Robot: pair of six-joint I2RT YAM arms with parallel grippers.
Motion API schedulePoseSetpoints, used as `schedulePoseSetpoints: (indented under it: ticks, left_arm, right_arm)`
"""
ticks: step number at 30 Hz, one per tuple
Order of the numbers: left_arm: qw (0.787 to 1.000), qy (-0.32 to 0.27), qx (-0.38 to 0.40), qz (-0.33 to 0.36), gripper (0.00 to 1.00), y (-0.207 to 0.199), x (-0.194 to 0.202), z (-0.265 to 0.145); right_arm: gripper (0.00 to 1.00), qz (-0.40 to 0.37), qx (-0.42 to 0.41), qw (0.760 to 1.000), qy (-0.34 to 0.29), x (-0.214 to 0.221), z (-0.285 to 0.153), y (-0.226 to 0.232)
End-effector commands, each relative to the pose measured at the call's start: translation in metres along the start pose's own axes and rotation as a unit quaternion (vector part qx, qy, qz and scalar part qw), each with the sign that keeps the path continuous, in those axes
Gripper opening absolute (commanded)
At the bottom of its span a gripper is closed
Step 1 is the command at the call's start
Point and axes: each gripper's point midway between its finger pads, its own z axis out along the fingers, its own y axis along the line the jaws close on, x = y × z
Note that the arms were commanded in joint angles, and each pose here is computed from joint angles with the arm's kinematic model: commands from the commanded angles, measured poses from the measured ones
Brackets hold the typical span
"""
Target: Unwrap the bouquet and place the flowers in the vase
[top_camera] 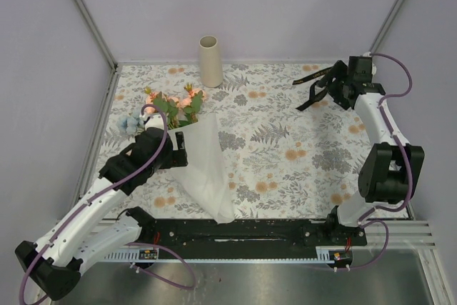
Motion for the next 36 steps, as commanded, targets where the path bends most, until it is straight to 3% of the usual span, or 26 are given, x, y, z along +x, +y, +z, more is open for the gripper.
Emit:
schedulePoseSetpoints:
  ticks: [1,6,10,13,15,17,19,22,27,32,36]
  left_arm:
    - [1.0,-0.013,0.011,-0.009,0.99,-0.006,-0.011,-0.003]
    - [1.0,-0.014,0.013,-0.009,0.99,-0.007,-0.012,-0.002]
    - [1.0,-0.011,0.014,-0.007,0.99,-0.009,-0.011,0.0]
    - [1.0,-0.01,0.017,-0.015,0.99,-0.01,-0.011,0.0]
    - [0.999,-0.006,0.026,-0.021,0.99,-0.014,-0.008,0.001]
    - [0.999,-0.002,0.034,-0.027,0.99,-0.017,-0.005,0.003]
    - [0.999,0.003,0.033,-0.036,0.99,-0.018,-0.002,0.005]
    - [0.998,0.012,0.036,-0.05,0.99,-0.022,0.003,0.012]
    - [0.995,0.025,0.003,-0.094,0.99,-0.016,0.016,0.028]
    - [0.987,0.011,-0.036,-0.157,0.99,-0.003,0.024,0.042]
    - [0.981,0.015,-0.03,-0.19,0.99,-0.009,0.026,0.047]
  right_arm:
    - [0.94,0.008,-0.062,0.996,0.061,0.03,-0.032,0.016]
    - [0.96,0.072,0.013,0.992,0.102,0.051,-0.048,-0.008]
    - [0.96,0.072,0.022,0.992,0.098,0.049,-0.058,-0.01]
    - [0.95,0.025,-0.049,0.993,0.109,0.055,-0.056,0.006]
    - [0.92,0.0,-0.14,0.977,0.162,0.08,-0.059,0.027]
    - [0.83,-0.004,-0.234,0.953,0.191,0.098,-0.066,0.048]
    - [0.79,-0.006,-0.305,0.933,0.189,0.106,-0.07,0.066]
    - [0.79,-0.026,-0.335,0.921,0.197,0.13,-0.071,0.072]
    - [0.82,-0.086,-0.394,0.879,0.253,0.213,-0.081,0.105]
    - [0.82,-0.094,-0.456,0.837,0.287,0.276,-0.094,0.128]
    - [0.81,-0.121,-0.451,0.833,0.295,0.317,-0.084,0.133]
